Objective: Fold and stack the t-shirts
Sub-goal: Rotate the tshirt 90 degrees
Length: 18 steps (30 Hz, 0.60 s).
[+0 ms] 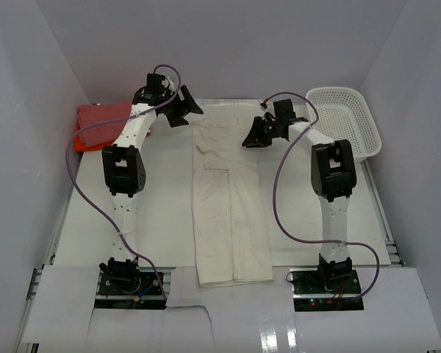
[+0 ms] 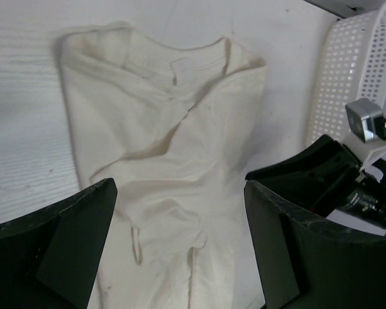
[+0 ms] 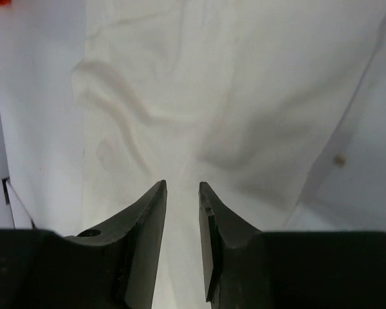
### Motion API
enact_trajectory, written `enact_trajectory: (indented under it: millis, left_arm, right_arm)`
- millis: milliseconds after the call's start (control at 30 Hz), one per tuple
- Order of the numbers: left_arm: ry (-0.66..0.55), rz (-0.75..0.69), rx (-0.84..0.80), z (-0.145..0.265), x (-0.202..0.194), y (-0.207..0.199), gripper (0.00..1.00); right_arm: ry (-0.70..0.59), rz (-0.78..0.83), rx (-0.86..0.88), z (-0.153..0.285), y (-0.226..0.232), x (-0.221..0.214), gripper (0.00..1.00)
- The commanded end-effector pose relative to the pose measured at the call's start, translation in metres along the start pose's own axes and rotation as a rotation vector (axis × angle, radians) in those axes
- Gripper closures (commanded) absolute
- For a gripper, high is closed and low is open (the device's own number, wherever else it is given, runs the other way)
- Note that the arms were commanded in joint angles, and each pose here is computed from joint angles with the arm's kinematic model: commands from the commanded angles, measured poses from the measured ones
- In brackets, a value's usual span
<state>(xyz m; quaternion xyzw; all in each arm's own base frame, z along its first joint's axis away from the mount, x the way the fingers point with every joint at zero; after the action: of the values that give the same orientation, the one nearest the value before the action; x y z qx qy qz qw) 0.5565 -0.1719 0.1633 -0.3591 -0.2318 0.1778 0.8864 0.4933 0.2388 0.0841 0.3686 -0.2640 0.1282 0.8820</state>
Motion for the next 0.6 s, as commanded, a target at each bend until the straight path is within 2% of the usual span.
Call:
enact_trajectory:
  millis: [0, 100, 233, 433, 567]
  left_arm:
    - [0.008, -0.073, -0.166, -0.013, -0.001, -0.028, 0.09]
    - [0.014, -0.085, -0.236, -0.029, 0.002, -0.034, 0.09]
    - [0.015, -0.077, -0.300, -0.046, -0.001, -0.033, 0.09]
    - [0.045, -0.038, -0.309, -0.078, -0.013, -0.005, 0.10]
    - [0.034, -0.056, -0.312, -0.087, -0.010, 0.001, 0.11]
  right_arm:
    - [-0.027, 0.109, 0.089, 0.045, 0.057, 0.002, 0.66]
    - [0.016, 0.161, 0.154, 0.066, 0.091, -0.029, 0.62]
    - [0.106, 0.161, 0.225, 0.067, 0.117, -0.071, 0.61]
    - [0.201, 0.112, 0.305, 0.054, 0.132, -0.118, 0.59]
    - [0.212, 0.102, 0.317, 0.042, 0.133, -0.129, 0.59]
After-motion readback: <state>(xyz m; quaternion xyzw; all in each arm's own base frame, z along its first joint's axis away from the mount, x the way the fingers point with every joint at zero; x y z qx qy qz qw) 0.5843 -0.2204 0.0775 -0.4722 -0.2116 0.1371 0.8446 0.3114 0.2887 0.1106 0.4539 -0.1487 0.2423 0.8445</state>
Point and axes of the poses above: each gripper's point midway between its finger pads, its own z axis back along the fingers, its own y axis along the line the jaws close on, x = y × z, the point moved 3 cm from there along z, back along the fingers, and after that the axes turned 9 degrees about z, right-handed, at the moved point
